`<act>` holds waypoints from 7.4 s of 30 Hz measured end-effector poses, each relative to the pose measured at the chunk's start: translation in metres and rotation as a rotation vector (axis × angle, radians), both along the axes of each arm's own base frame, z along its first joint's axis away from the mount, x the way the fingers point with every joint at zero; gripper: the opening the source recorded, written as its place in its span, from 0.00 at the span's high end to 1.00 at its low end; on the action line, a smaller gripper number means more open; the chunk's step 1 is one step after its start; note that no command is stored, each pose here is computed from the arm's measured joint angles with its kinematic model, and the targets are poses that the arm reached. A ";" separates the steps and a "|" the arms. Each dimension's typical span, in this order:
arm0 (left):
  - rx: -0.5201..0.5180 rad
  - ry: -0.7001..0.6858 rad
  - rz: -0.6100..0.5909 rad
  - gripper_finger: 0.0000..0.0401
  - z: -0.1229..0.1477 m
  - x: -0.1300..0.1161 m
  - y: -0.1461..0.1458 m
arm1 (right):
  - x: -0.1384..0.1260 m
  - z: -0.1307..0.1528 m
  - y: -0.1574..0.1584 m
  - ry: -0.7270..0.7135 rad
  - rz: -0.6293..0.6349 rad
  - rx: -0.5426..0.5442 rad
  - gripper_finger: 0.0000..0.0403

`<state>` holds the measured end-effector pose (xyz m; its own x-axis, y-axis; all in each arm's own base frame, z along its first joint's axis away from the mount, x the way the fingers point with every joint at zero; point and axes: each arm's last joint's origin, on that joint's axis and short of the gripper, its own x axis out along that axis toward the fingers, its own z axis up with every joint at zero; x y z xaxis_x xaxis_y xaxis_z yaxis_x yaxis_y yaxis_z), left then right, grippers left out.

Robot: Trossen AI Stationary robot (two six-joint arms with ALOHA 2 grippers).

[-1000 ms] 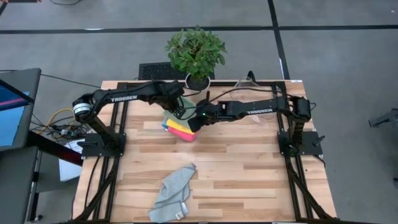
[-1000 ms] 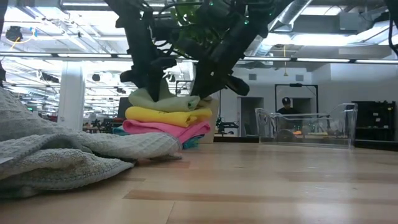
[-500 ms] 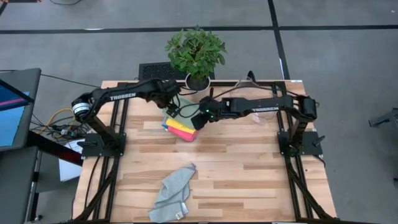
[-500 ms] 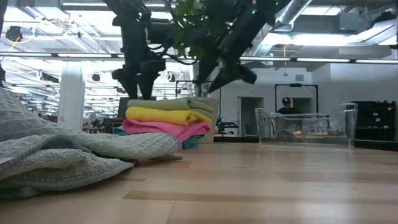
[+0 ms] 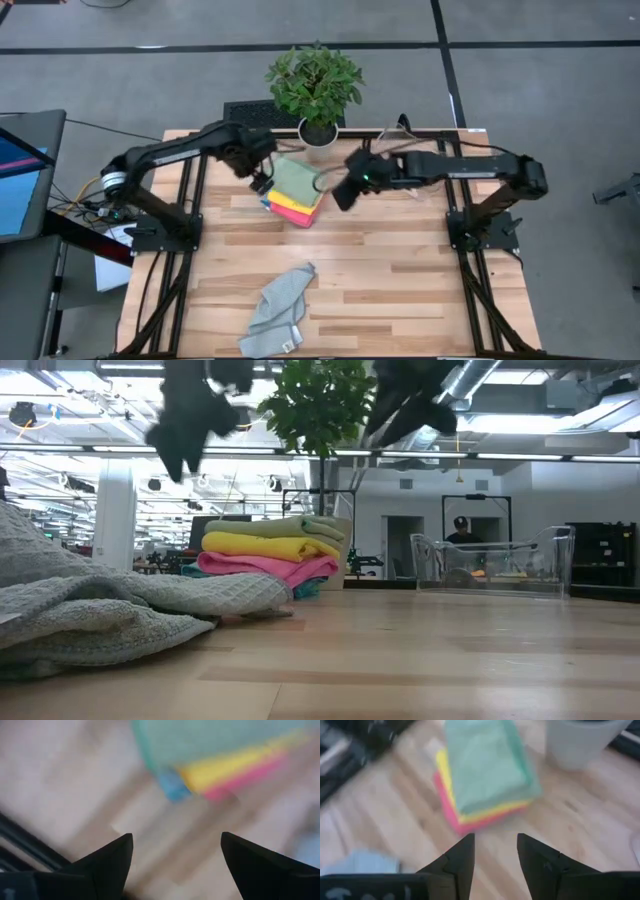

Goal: Fold microfiber towels
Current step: Fold the gray microfiber towel

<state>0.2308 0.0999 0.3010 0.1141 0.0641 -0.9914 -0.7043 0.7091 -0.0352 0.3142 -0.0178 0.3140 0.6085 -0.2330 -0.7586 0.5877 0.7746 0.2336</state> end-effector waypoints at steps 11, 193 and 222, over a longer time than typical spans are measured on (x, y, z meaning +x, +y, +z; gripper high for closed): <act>-0.102 -0.349 -0.046 0.26 0.004 -0.025 -0.139 | -0.006 -0.018 0.104 0.109 0.325 -0.077 0.49; -0.212 -0.655 -0.547 0.26 -0.175 0.146 -0.312 | -0.123 -0.160 0.101 0.471 0.206 0.114 0.46; 0.015 -0.410 -0.613 0.97 -0.187 0.189 -0.332 | -0.112 -0.180 0.118 0.410 0.225 0.101 0.95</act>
